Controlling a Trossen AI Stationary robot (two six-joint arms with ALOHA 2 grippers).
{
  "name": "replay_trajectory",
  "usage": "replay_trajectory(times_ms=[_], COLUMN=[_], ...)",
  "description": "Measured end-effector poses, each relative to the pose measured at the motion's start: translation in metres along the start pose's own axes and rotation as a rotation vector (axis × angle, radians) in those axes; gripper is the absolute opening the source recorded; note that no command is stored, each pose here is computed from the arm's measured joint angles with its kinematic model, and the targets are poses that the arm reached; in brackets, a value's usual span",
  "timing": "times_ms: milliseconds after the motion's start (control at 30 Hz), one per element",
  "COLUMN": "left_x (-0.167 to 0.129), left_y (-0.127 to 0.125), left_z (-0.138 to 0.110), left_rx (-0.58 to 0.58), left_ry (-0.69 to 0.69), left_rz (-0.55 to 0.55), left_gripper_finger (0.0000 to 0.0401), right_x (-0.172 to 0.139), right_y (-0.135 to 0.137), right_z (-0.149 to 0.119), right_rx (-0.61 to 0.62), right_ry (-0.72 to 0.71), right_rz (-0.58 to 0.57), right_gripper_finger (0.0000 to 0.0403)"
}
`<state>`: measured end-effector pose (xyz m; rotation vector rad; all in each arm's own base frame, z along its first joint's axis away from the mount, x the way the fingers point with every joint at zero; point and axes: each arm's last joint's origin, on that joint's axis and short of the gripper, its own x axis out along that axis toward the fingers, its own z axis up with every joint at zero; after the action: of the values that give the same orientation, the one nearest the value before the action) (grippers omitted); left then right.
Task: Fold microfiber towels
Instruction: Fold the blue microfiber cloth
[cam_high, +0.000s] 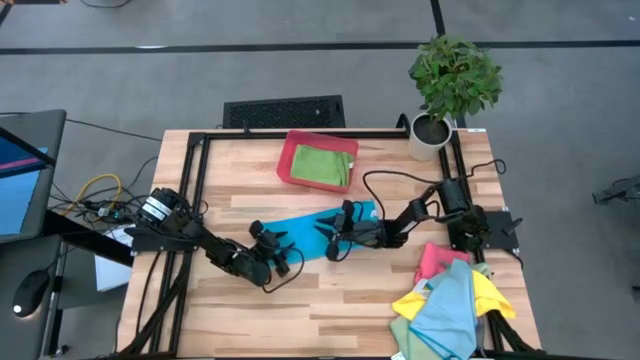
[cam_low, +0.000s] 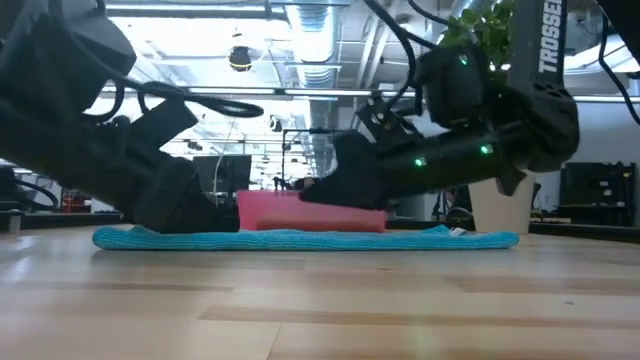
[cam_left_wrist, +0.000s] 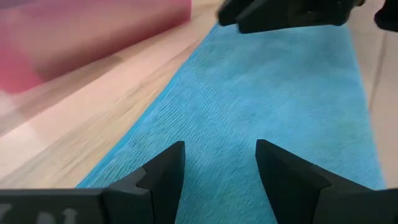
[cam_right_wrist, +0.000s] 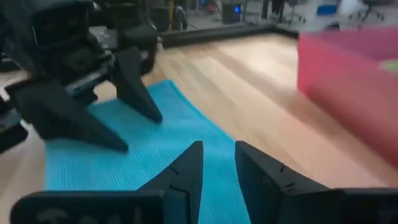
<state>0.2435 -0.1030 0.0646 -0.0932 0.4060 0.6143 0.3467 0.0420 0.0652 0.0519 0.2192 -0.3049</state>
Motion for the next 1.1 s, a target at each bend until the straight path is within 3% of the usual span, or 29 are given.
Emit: replay_trajectory(times_ms=[300, 533, 700, 867, 967, 1100], left_x=[-0.001, -0.001, -0.007, -0.014, -0.009, -0.002], left_y=[0.005, 0.004, -0.006, -0.015, -0.015, -0.016], left_z=[-0.004, -0.003, 0.020, 0.037, 0.032, 0.015], left_rx=[-0.017, -0.018, -0.042, 0.000, -0.004, -0.020], left_ry=[0.004, -0.006, -0.111, -0.190, -0.150, -0.100], left_rz=[0.004, -0.001, -0.076, -0.210, -0.260, -0.249], left_gripper_finger=[0.0192, 0.0192, 0.0192, 0.0192, 0.0192, 0.0192], right_x=[-0.033, -0.037, -0.042, -0.063, -0.083, -0.104], right_y=[-0.010, -0.013, -0.007, -0.005, -0.010, -0.014], right_z=[-0.030, -0.032, -0.011, 0.003, -0.009, -0.031], right_rx=[0.040, 0.020, 0.029, 0.003, 0.015, 0.061], right_ry=[0.104, 0.102, -0.017, -0.046, 0.002, 0.062], right_rz=[-0.046, -0.046, -0.011, -0.011, -0.044, -0.104], right_gripper_finger=[0.0120, 0.0120, 0.0120, 0.0120, 0.0120, 0.0120])
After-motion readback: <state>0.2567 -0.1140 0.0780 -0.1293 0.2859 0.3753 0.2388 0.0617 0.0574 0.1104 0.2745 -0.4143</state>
